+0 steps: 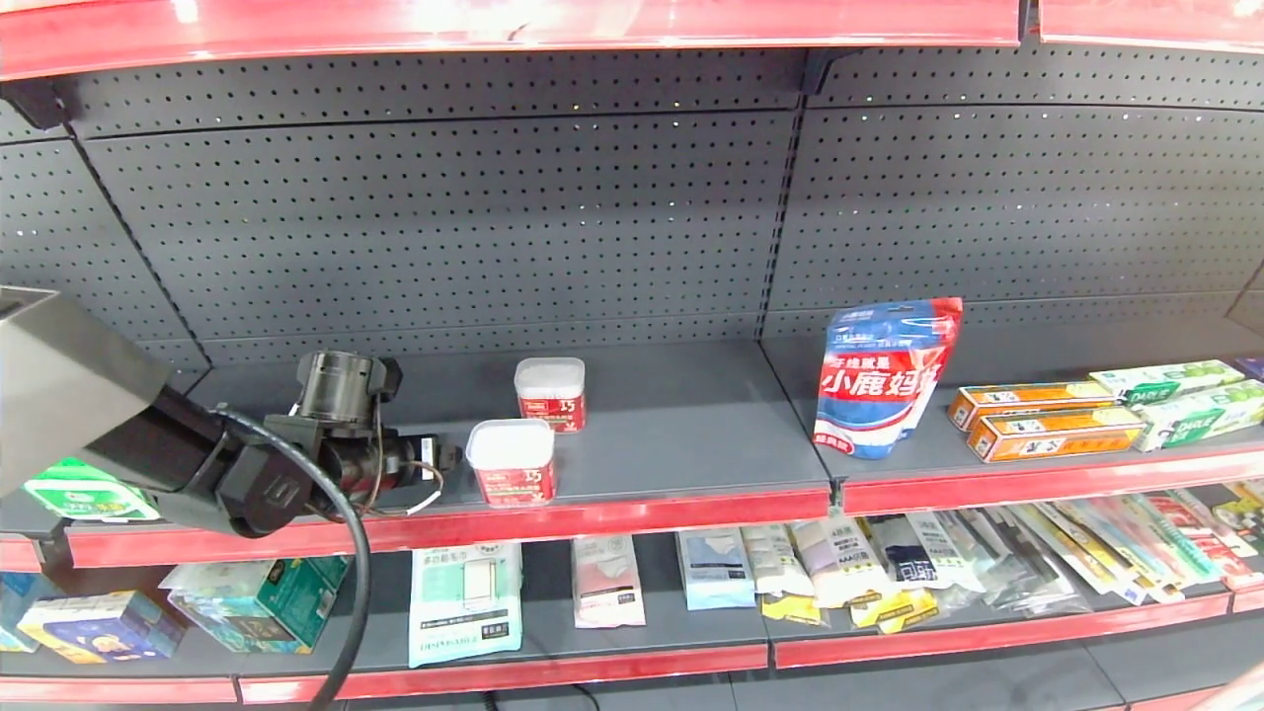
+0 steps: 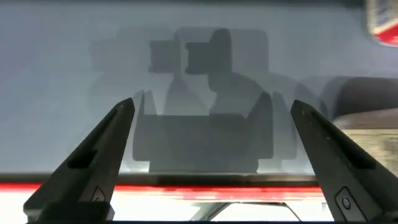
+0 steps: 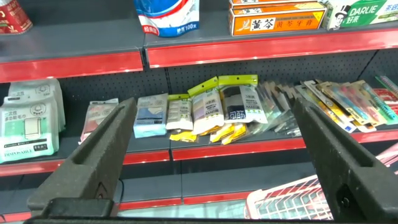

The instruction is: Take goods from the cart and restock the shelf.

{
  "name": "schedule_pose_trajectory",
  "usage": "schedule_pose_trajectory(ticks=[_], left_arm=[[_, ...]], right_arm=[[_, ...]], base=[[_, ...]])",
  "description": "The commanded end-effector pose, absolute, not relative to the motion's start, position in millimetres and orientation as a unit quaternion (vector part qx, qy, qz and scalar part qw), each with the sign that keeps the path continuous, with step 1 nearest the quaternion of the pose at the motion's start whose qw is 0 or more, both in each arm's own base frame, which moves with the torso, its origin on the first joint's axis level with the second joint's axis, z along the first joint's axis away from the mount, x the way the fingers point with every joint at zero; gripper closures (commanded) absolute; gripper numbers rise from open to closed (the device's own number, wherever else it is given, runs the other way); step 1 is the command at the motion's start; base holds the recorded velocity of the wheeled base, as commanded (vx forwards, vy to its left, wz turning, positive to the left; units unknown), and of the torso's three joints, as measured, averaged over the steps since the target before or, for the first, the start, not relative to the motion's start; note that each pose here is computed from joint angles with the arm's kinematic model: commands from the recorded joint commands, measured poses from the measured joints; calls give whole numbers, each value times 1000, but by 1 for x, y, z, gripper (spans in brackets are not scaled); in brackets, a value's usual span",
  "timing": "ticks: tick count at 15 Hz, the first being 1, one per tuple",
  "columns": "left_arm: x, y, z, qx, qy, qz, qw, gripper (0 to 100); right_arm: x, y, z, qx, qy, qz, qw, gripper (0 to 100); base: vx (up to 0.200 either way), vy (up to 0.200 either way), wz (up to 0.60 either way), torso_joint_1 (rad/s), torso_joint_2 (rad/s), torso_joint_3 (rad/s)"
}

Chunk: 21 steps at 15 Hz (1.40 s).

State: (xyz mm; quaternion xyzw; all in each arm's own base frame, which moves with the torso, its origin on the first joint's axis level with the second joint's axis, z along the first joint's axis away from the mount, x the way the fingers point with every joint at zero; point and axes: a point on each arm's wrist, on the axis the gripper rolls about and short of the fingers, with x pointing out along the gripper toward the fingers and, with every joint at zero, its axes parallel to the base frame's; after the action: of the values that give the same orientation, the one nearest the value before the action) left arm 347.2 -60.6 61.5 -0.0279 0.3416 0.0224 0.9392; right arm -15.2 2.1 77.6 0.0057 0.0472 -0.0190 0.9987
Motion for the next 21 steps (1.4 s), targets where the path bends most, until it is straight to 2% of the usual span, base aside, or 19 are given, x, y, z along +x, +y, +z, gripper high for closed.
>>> schedule_pose_trajectory(ticks=[1, 6, 14, 19, 21], left_arm=[[351, -65, 60, -26, 341, 17, 940, 0], [354, -76, 59, -21, 339, 4, 941, 0], [355, -78, 59, -19, 336, 0, 942, 0], [335, -71, 64, 26, 348, -20, 937, 0], [331, -71, 66, 30, 349, -34, 936, 0]], right_arm=[[-15, 2, 78, 6, 48, -19, 999, 0], [-15, 2, 78, 5, 47, -19, 999, 0], [-15, 2, 78, 6, 47, -19, 999, 0], [-15, 2, 78, 5, 48, -20, 999, 0], [-15, 2, 78, 5, 47, -18, 999, 0]], base=[[0, 0, 0, 0, 0, 0], [0, 0, 0, 0, 0, 0], [0, 0, 0, 0, 0, 0], [0, 0, 0, 0, 0, 0], [0, 0, 0, 0, 0, 0]])
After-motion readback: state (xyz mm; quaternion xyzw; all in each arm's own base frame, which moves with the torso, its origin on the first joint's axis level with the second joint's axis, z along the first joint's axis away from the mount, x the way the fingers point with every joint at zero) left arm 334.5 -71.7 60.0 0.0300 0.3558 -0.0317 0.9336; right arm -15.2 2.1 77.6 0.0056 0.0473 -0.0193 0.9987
